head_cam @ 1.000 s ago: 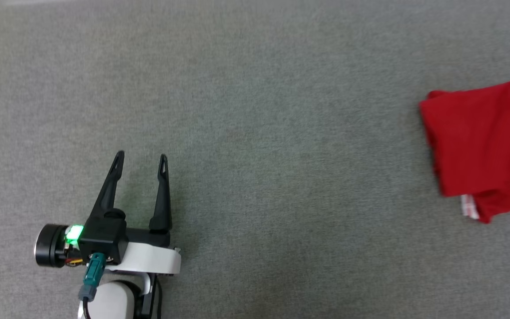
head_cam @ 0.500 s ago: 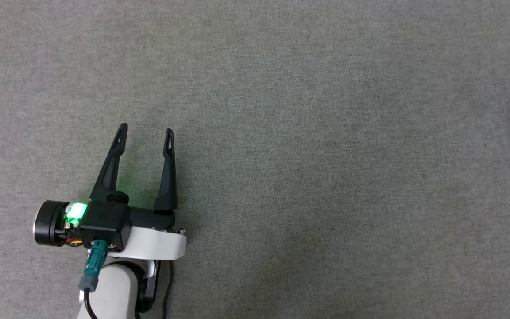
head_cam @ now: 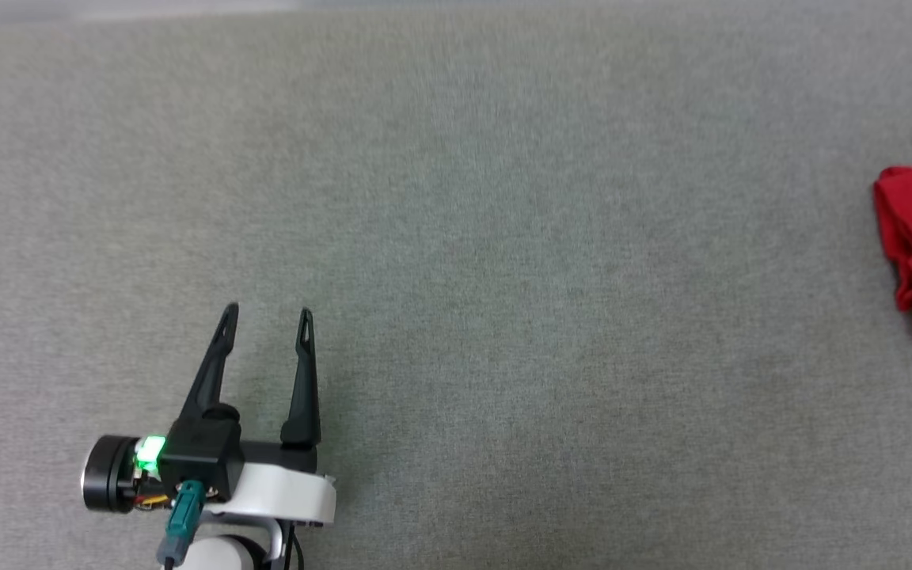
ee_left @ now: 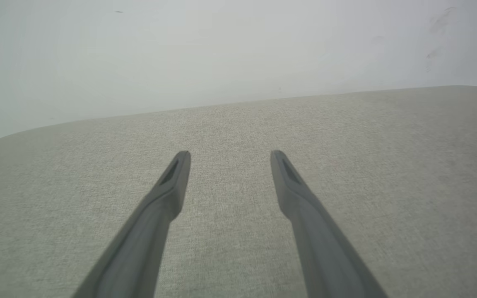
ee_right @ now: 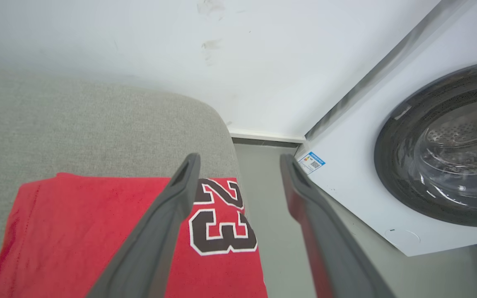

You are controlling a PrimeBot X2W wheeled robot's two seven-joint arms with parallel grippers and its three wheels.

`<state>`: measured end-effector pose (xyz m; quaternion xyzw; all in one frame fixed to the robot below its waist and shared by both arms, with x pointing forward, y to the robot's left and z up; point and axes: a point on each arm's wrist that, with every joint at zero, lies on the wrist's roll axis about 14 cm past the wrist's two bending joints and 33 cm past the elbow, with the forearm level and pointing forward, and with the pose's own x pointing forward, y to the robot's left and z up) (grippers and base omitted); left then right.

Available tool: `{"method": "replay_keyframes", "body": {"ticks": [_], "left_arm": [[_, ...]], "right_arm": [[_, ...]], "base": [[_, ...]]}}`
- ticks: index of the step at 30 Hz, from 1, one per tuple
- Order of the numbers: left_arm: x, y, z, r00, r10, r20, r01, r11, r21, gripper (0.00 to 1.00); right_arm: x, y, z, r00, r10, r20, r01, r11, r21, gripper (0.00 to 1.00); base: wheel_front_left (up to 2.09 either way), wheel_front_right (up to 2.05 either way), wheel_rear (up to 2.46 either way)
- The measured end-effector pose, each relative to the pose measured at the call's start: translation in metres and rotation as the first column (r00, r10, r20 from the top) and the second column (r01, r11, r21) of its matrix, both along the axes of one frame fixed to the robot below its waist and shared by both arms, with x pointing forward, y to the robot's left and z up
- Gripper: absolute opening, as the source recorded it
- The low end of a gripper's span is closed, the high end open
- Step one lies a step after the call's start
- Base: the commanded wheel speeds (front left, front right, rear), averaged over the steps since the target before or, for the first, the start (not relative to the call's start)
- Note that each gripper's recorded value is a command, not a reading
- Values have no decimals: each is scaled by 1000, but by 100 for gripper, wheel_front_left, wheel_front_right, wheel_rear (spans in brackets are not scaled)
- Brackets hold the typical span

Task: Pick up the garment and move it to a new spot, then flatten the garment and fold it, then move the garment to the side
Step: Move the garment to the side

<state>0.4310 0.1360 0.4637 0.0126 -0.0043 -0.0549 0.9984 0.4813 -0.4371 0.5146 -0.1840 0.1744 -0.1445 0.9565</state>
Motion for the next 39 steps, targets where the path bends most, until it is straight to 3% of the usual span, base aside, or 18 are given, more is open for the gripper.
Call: {"method": "replay_keyframes", "body": {"ticks": [4, 10, 14, 18, 22, 28, 34, 39], "left_arm": [[-15, 7, 14, 999, 25, 22, -24, 1000, -6, 100], [-37, 21, 27, 996, 78, 42, -78, 997, -6, 100], [-49, 29, 34, 994, 99, 55, -99, 995, -11, 100], [-60, 39, 39, 989, 129, 67, -129, 992, -8, 100], [-72, 46, 41, 986, 149, 70, -148, 989, -9, 100], [-84, 52, 45, 982, 169, 81, -168, 986, -17, 100], [-92, 50, 43, 984, 161, 73, -160, 987, -26, 100], [-97, 48, 40, 986, 151, 65, -149, 988, -34, 100]], "right_arm": [[0, 42, 42, 968, 109, 227, -113, 994, 2, 100], [-16, 122, 92, 830, 248, 500, -273, 962, -24, 100], [-33, 168, 103, 750, 301, 589, -366, 931, -11, 100], [-49, 210, 97, 706, 335, 624, -448, 894, 27, 100], [-67, 240, 80, 705, 353, 616, -500, 862, 79, 100], [-92, 258, 50, 746, 336, 575, -515, 838, 179, 100], [-116, 256, 20, 803, 284, 524, -474, 838, 271, 100], [-131, 255, 11, 819, 268, 508, -456, 841, 292, 100]], "base": [[0, 0, 0], [0, 0, 0], [0, 0, 0], [0, 0, 0], [0, 0, 0], [0, 0, 0], [0, 0, 0], [0, 0, 0]]}}
